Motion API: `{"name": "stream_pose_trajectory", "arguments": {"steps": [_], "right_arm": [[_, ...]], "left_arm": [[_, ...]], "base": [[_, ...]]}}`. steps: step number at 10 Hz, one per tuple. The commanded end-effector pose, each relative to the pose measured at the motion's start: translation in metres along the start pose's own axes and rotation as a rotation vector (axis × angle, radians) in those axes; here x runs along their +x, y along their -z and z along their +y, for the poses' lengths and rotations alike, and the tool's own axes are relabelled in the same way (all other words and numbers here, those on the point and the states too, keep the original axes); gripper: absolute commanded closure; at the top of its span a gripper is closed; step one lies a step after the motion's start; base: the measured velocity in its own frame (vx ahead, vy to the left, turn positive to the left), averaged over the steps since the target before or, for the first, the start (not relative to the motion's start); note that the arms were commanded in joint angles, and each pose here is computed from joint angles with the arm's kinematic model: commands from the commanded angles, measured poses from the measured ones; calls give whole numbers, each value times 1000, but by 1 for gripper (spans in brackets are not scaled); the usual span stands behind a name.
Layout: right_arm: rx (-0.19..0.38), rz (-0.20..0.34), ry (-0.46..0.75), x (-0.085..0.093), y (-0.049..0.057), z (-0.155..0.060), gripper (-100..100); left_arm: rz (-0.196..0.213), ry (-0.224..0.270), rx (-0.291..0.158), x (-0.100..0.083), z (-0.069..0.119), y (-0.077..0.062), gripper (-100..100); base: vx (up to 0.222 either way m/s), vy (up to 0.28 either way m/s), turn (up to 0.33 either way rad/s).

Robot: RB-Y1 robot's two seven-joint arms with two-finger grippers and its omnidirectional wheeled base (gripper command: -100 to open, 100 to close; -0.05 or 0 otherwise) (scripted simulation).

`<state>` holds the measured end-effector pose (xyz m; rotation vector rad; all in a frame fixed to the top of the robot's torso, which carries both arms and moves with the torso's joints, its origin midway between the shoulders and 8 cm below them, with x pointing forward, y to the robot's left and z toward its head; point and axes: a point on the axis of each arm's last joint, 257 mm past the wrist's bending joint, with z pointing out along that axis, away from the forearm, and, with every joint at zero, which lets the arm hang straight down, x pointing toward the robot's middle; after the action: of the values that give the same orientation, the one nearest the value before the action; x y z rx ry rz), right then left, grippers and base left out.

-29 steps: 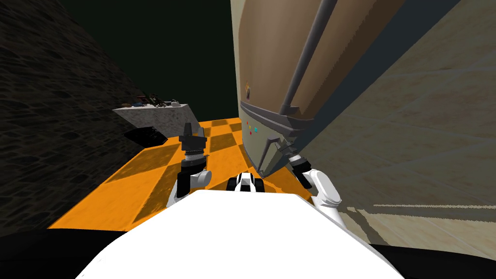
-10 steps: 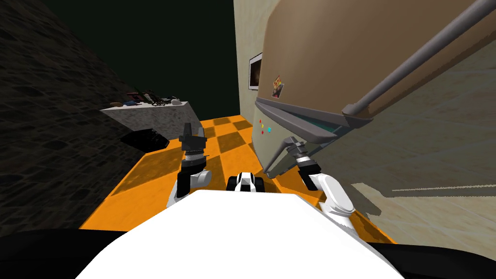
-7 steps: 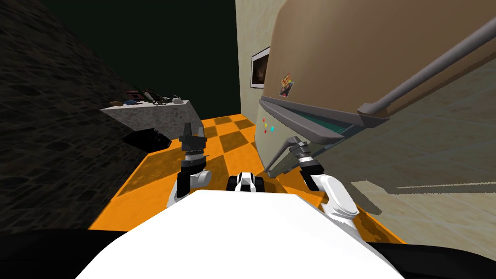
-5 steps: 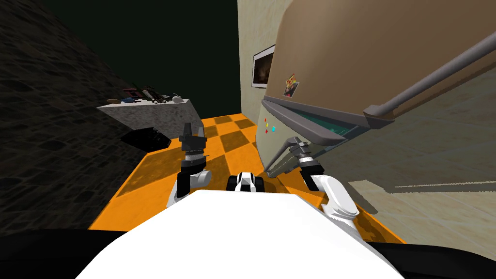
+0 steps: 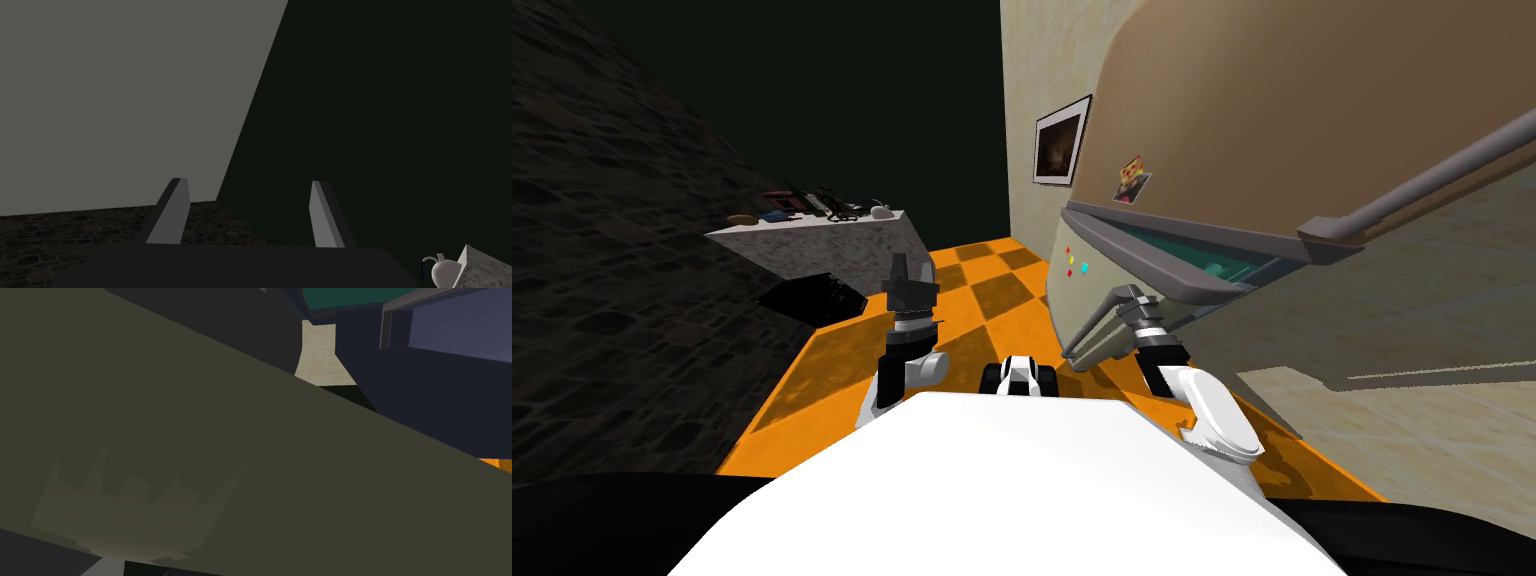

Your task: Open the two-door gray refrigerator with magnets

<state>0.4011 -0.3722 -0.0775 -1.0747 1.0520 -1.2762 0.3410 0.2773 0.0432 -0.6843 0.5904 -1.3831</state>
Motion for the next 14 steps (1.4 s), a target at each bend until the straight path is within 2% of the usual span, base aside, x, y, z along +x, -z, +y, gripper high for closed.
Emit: {"name": "stream_pose_trajectory", "arguments": {"steps": [1,2,3,5,6,8,10,11,12,13,14], "right_arm": [[14,49,11,13,3,-6,100],[17,78,17,21,6,-8,100],[17,78,17,21,6,-8,100],[21,136,31,37,13,-12,100],[21,136,31,37,13,-12,100],[25,195,45,53,21,-16,100],[13,192,42,52,22,-10,100],[9,228,44,61,28,-8,100],[9,228,44,61,28,-8,100],[12,260,50,69,32,-10,100],[12,260,50,69,32,-10,100]], "left_arm": [[0,0,0,0,0,0,0],[0,0,0,0,0,0,0],[0,0,0,0,0,0,0],[0,0,0,0,0,0,0],[0,0,0,0,0,0,0],[0,0,0,0,0,0,0],[0,0,0,0,0,0,0],[0,-1,0,0,0,0,0],[0,-1,0,0,0,0,0],[0,-1,0,0,0,0,0],[0,0,0,0,0,0,0]], "base": [[60,402,-44],[67,413,-79],[98,291,-51],[117,346,-71],[59,305,-31],[80,344,-53],[93,239,-37],[117,163,-34],[121,189,-53],[138,236,-42],[125,258,-31]]}}
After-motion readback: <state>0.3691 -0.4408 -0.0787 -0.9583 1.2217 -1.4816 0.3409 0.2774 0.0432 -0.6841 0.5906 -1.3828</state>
